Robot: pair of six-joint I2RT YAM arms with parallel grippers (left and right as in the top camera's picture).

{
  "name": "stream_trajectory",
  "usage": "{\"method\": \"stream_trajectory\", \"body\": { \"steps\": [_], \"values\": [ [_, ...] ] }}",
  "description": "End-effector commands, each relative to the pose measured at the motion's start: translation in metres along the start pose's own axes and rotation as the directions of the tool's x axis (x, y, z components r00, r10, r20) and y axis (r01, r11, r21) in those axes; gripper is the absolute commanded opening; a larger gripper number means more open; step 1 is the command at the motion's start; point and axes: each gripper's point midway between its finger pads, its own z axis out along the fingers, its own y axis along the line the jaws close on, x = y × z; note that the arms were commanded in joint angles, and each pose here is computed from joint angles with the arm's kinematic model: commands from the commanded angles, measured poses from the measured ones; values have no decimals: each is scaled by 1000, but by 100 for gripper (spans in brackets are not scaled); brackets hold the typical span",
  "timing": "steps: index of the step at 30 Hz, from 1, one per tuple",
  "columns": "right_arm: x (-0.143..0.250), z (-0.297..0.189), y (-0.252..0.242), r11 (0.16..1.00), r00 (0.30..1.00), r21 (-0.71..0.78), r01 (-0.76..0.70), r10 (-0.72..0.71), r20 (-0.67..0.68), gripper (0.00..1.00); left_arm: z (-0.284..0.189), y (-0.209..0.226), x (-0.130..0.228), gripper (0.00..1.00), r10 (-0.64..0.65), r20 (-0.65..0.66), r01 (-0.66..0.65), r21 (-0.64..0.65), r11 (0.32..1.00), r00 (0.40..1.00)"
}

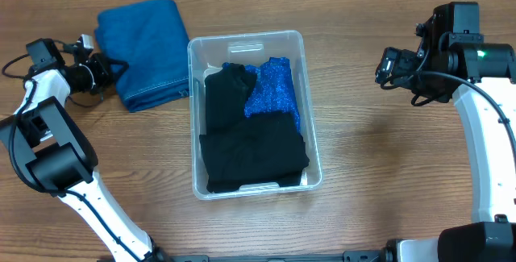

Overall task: Pack container
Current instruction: 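Move the left gripper to the folded blue denim cloth and grasp it, then lay the denim cloth over the bin contents and flatten it with the left gripper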

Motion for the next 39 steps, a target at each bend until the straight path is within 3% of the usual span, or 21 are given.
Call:
{"method": "stream_trajectory", "body": {
  "steps": [1,3,5,8,12,13,15,18,22,30,33,37,38,39],
  "values": [
    [2,-1,0,1000,1000,2,16,-16,-4,100,-20,-49,-2,4,51,-16,-49,121,991,999],
    [2,-1,0,1000,1000,3,16,-16,-7,100,-53,-84,-7,4,122,19,-123,123,985,992],
    [3,-1,-1,1000,1000,3,15,-15,-10,100,-114,-149,-14,4,229,114,-242,120,963,967],
    [4,-1,-1,1000,1000,3,15,-15,-15,100,-185,-237,1,4,378,237,-406,83,910,895],
    [5,-1,0,1000,1000,2,14,-14,-19,100,-240,-348,76,4,548,308,-601,109,792,778],
    [6,-1,-1,1000,1000,2,14,-13,-23,100,-245,-375,111,4,575,291,-623,107,775,765],
    [7,-1,-1,1000,1000,3,13,-13,-26,100,-241,-392,142,4,586,252,-625,115,772,770],
    [7,-1,0,1000,1000,-3,13,-13,-28,100,-213,-403,181,4,583,150,-599,95,795,798],
    [8,-1,2,1000,999,-14,12,-12,-33,100,-157,-422,226,4,646,29,-643,144,752,763],
    [9,-2,2,1000,999,-13,12,-12,-37,100,-48,-407,256,4,616,-180,-602,127,788,767],
    [9,-2,2,1000,999,-13,12,-12,-37,100,-31,-385,262,4,552,-261,-556,66,829,792],
    [9,-2,2,1000,999,-13,12,-12,-37,100,-40,-337,254,4,485,-332,-553,-151,819,809],
    [9,-2,2,1000,999,-13,12,-12,-37,100,-50,-311,253,100,448,-379,-556,-249,793,809],
    [9,-2,2,1000,999,-13,12,-12,-37,100,-57,-298,252,100,428,-405,-560,-300,772,808]
  ]
}}
